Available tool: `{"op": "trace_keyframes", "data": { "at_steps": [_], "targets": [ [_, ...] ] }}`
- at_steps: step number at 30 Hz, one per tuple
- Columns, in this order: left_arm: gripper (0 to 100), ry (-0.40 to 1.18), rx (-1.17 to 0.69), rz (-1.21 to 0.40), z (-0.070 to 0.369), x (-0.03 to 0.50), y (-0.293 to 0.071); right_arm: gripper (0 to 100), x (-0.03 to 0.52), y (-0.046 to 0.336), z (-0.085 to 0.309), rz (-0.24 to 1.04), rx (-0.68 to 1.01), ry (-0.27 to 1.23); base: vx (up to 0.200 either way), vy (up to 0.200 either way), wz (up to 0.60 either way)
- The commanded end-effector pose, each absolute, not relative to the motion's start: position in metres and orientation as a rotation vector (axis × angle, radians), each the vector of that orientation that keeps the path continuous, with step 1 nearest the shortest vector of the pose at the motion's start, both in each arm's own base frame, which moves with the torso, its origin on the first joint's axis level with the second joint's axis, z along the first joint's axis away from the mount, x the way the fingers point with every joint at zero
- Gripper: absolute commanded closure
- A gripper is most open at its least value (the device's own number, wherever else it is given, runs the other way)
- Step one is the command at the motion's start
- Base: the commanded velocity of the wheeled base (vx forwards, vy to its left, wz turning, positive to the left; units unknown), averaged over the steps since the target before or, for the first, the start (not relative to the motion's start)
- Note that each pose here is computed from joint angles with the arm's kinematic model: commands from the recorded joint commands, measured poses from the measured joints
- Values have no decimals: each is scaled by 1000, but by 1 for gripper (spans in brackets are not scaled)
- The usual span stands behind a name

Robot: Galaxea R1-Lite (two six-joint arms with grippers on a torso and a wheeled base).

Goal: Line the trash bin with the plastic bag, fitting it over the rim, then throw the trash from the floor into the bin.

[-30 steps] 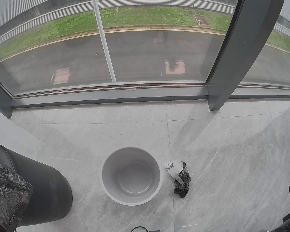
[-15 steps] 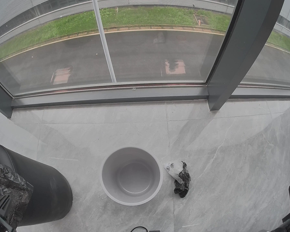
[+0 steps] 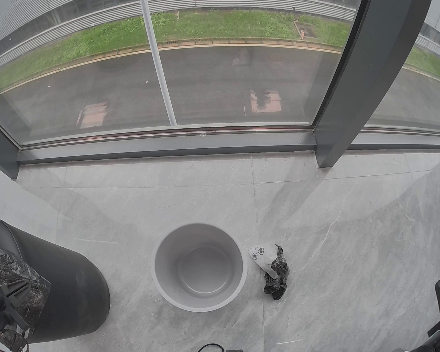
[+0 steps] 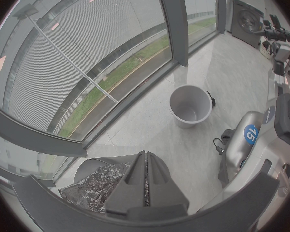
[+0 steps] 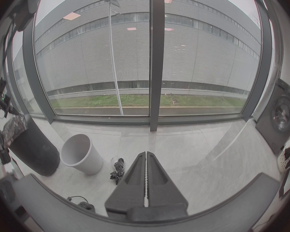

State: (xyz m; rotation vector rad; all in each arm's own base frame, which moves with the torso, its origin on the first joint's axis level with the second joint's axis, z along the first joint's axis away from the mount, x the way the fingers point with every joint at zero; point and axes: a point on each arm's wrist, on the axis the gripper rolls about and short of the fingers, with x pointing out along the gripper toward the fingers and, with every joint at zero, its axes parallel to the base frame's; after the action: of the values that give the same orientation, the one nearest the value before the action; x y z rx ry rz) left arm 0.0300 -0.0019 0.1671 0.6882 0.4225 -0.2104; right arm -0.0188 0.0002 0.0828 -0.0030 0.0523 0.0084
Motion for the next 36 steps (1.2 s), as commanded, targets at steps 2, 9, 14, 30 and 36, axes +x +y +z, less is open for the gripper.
{"op": "trace_keyframes", "data": {
  "at_steps": [2,9,14,30,36],
  "targets": [
    [100,552,815,-294,155,49,-3,100,-6,1,195,113,238,26,0,0,0],
    [100,606,891,-269,148,68,-3,100,98,15,242,208,241,36,0,0,0],
    [100,648,899,-273,133,76,-4,100,168,36,244,269,250,9,0,0,0],
    [100,676,977,-172,104,53,-2,100,218,48,222,273,336,77,0,0,0],
    [100,639,1000,-108,107,46,0,100,217,52,220,285,335,88,0,0,0]
  ]
}}
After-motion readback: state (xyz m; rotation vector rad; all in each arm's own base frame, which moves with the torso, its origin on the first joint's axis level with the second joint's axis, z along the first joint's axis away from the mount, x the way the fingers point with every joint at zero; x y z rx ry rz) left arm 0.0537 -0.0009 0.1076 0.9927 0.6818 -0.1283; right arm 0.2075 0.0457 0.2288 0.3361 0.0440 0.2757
